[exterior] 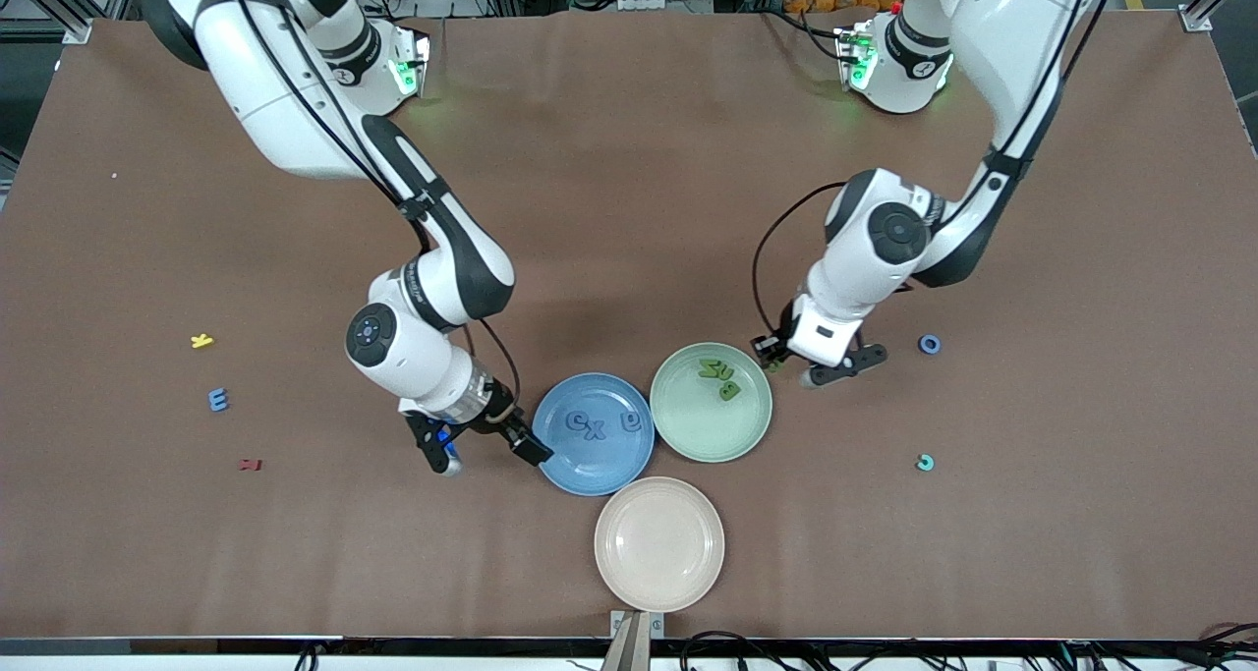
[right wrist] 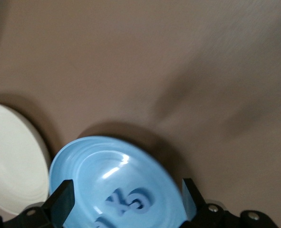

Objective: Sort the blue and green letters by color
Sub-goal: 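Drop the p on the green plate while the right gripper drops g on blue, then withdraw the left gripper while the right gripper reaches the blue m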

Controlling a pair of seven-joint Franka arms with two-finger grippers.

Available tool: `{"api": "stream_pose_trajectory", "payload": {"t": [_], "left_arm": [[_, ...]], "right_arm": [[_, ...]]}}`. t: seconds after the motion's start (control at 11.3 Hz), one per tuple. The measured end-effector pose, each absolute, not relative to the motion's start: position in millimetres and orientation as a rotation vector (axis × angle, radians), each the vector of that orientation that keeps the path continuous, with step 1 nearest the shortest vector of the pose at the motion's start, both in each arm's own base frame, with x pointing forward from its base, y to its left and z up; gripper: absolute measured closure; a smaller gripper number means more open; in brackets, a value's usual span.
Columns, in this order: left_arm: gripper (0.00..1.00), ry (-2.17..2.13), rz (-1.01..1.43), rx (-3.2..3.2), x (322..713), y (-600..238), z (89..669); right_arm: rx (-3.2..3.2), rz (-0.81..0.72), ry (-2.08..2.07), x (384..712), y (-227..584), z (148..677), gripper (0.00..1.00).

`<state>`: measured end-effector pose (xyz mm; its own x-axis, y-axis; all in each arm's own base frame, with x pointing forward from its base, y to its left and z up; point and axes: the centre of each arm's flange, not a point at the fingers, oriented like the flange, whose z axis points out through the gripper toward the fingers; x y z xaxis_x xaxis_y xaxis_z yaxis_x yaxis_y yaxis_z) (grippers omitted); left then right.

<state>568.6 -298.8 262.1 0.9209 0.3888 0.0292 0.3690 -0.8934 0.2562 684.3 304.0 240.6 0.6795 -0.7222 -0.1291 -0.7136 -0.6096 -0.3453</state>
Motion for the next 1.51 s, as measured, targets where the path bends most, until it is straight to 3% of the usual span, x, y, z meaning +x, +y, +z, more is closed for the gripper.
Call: {"api": "stream_pose_trajectory", "payload": {"t": [0.53, 0.62, 1.06, 1.15, 1.51], "left_arm": [[0.72, 0.648, 0.072, 2.793, 588, -335, 229], [0.68, 0.658, 0.076, 2.79, 593, -332, 226], [0.04, 0.57, 0.095, 2.846, 606, -316, 232], [0.0, 0.486, 0.073, 2.896, 609, -300, 235], [0.0, 0.198, 0.018, 3.021, 620, -191, 250]], "right_arm": [[-2.928, -0.122, 0.672, 670, 229, 252, 0.0], [-2.973, -0.127, 0.584, 667, 206, 252, 0.0], [-3.145, -0.104, 0.143, 651, 93, 251, 0.0], [-3.176, -0.089, 0.029, 649, 63, 247, 0.0], [-3.224, -0.025, -0.378, 643, -47, 239, 0.0]]}}
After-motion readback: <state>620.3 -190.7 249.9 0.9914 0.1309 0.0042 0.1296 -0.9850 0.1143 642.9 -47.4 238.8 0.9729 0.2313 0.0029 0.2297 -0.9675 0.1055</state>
